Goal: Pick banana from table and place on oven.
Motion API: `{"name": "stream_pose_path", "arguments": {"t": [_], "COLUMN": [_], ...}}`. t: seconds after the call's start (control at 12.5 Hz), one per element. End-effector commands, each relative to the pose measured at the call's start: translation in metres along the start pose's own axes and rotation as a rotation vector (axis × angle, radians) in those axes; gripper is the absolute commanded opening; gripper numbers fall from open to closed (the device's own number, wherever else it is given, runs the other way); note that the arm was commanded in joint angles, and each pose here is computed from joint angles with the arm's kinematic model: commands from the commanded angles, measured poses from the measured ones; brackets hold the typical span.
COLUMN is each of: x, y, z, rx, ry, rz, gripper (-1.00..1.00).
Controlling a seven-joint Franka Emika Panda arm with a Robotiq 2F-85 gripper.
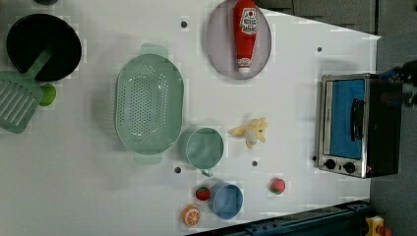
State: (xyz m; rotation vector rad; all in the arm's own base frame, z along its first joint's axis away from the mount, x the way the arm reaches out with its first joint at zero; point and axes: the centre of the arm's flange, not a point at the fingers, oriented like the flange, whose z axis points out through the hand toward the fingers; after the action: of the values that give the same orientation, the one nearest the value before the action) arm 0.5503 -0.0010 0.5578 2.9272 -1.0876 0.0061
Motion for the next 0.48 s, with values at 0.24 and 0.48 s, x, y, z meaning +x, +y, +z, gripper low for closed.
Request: {"name": "stream_pose_path", "arguments": {"t": [0.24,0.48], "x": [-0.111,-0.11], "y": [0.149,0.141], "z": [-0.082,-0.07], "rx": [0.015,-0.007], "ry": [-0.014,-0.031], "rz": [0.161,0.151], "gripper": [0.99,1.0]}}
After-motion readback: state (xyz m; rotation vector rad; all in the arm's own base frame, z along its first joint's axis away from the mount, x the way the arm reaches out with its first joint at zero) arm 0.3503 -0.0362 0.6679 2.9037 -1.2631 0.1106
